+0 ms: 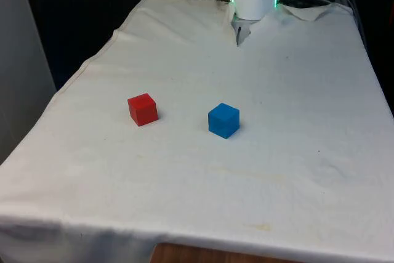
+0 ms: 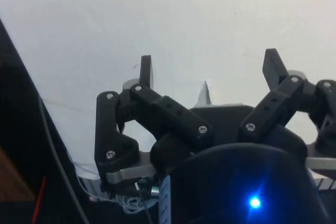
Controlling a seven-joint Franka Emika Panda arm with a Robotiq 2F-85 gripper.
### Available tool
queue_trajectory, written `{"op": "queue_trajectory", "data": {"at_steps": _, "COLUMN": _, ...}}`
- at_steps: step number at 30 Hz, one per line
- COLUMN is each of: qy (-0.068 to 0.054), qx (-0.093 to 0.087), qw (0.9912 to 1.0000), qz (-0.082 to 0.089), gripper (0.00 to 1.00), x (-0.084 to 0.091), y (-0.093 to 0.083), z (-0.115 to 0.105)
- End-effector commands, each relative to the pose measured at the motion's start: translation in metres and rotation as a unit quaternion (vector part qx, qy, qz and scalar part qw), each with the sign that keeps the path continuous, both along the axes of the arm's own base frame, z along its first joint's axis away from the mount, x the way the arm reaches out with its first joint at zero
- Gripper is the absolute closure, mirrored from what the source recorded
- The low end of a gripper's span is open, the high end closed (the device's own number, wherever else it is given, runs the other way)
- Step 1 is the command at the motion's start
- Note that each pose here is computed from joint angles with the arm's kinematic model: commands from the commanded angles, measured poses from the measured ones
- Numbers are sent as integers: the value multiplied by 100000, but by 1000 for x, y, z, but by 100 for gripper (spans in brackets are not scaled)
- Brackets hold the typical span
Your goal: Stack the two cubes.
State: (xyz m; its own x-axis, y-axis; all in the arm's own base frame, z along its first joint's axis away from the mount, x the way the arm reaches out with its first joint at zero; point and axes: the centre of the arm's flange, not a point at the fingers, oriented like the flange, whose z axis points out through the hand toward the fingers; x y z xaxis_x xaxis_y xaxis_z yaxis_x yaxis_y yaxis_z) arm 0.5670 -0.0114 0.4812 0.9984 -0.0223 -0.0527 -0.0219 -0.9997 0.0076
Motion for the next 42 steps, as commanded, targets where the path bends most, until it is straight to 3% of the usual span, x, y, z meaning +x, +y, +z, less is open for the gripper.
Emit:
{"op": "queue_trajectory", "data": {"at_steps": 1, "qy": 5, "qx": -105, "qw": 100000, "qz": 134, "gripper": 0, "x": 1, "y": -5, "z": 0}}
{"op": "queue_trajectory", "data": {"at_steps": 13, "qy": -284, "qx": -266, "qw": 99996, "qz": 760, "gripper": 0, "x": 12, "y": -38, "z": -6}}
{"op": "queue_trajectory", "data": {"at_steps": 22, "qy": -404, "qx": -557, "qw": 99980, "qz": 1857, "gripper": 0, "x": 19, "y": -48, "z": -13}}
{"op": "queue_trajectory", "data": {"at_steps": 25, "qy": -783, "qx": -953, "qw": 99931, "qz": 3495, "gripper": 0, "x": 23, "y": -49, "z": -19}}
{"op": "queue_trajectory", "data": {"at_steps": 32, "qy": -1129, "qx": -1350, "qw": 99852, "qz": 5143, "gripper": 0, "x": 25, "y": -57, "z": -25}}
{"op": "queue_trajectory", "data": {"at_steps": 40, "qy": -997, "qx": -1391, "qw": 99895, "qz": 4246, "gripper": 0, "x": 24, "y": -68, "z": -33}}
{"op": "queue_trajectory", "data": {"at_steps": 42, "qy": -1314, "qx": -1859, "qw": 99926, "qz": 3103, "gripper": 0, "x": 26, "y": -70, "z": -37}}
